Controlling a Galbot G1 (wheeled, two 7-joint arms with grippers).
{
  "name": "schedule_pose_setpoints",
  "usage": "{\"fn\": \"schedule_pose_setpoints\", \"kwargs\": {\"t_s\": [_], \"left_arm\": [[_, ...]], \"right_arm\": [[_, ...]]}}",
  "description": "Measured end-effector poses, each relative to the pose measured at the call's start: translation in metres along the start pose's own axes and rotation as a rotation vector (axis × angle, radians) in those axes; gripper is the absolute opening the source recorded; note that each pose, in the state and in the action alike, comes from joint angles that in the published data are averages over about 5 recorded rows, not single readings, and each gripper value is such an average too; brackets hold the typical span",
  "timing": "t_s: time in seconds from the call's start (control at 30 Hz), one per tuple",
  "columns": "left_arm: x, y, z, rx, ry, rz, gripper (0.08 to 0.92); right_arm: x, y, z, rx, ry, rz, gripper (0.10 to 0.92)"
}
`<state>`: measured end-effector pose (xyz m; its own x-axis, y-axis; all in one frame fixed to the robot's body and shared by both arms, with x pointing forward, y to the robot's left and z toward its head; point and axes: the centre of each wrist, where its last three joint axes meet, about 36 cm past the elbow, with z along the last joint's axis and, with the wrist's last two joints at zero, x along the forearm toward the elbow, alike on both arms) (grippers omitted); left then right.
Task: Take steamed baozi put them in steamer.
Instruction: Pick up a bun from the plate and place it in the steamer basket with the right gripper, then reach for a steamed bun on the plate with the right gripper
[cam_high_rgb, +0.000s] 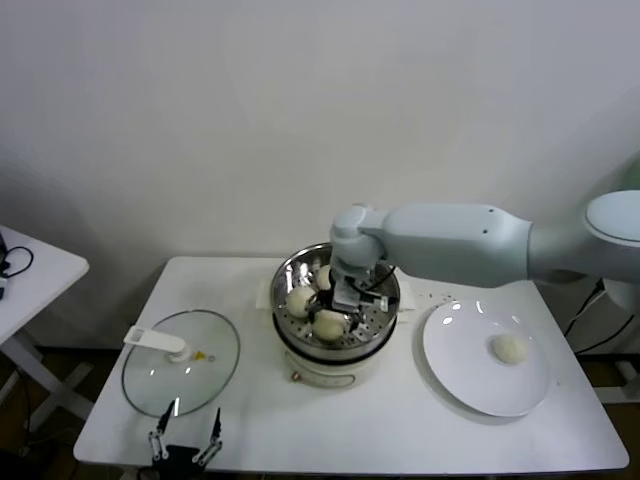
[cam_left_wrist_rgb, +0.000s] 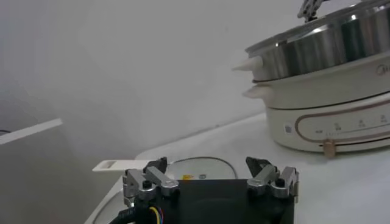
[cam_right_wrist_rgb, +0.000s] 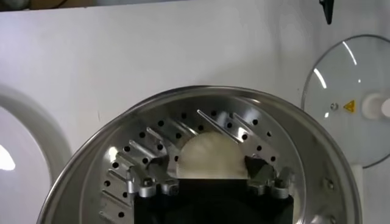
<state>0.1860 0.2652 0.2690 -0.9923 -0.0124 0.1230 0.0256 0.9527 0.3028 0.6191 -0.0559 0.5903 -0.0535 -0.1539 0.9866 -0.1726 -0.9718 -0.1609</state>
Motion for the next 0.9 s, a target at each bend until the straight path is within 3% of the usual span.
{"fn": "schedule_pose_setpoints", "kwargs": {"t_s": [0.53,0.9], "left_arm": [[0.003,-0.001,-0.004,-0.006,-0.002,0.011,0.823],[0.001,-0.002,-0.005,-0.002,-0.007,0.012,0.823]], "right_arm": [[0.079,0.036,0.036,-0.097,0.023,0.005,0.823],[0.102,0.160,0.082,-0.547,0.066,-0.022,0.823]]}}
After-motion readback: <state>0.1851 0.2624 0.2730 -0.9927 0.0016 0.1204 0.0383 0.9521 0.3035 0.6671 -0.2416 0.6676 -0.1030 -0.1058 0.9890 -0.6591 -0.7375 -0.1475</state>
